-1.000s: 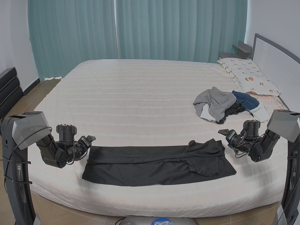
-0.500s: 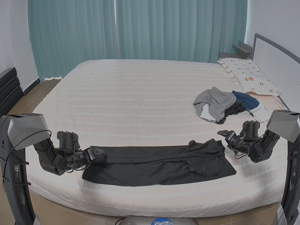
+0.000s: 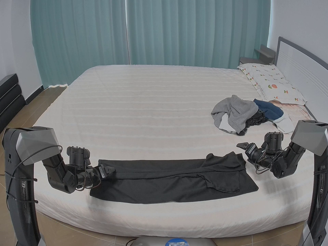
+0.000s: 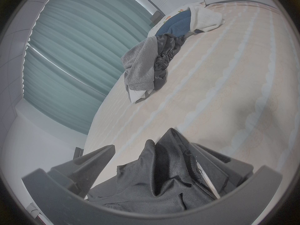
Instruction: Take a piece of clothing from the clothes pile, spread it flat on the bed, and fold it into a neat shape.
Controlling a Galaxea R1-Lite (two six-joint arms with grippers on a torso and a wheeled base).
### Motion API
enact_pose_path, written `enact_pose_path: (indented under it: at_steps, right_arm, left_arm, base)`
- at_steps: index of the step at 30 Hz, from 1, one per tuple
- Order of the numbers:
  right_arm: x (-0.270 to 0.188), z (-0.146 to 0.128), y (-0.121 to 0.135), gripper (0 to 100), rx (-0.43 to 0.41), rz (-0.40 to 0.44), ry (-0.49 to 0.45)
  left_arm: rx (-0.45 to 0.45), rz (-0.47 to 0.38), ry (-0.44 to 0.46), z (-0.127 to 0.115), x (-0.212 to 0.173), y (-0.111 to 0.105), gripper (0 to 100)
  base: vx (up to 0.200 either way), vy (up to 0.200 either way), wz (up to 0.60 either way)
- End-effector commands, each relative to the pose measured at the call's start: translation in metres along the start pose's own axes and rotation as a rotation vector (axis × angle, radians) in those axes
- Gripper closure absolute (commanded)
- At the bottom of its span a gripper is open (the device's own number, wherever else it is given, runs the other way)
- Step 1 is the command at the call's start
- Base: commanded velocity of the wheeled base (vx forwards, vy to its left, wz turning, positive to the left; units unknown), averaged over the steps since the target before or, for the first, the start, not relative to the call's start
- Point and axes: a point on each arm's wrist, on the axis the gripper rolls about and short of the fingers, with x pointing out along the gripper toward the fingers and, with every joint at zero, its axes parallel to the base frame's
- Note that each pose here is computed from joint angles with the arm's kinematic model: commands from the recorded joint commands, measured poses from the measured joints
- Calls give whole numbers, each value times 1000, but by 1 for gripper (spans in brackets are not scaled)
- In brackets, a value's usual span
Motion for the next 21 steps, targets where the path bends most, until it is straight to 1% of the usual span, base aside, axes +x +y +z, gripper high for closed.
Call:
enact_pose_path:
  at_steps: [1,4,5,16,21]
  right_arm:
    - [0,-1,0,0,0,0,2]
    - [0,-1,0,0,-1,1,1]
    - [0,-1,0,0,-1,1,1]
    - [-1,-1,0,0,0,-2,3]
    - [-1,-1,-1,0,1,-4,3]
  left_arm:
    - [-2,6,13,-4,4,2,0]
    - [-2,6,13,-4,2,2,0]
    - [-7,6,13,-4,2,2,100]
    - [-31,-1,-13,2,-6,0,100]
    - [-30,6,-5,-1,-7,2,100]
  base:
    - [0,0,0]
    - [0,0,0]
    - [0,0,0]
    - [0,0,0]
    - [0,0,0]
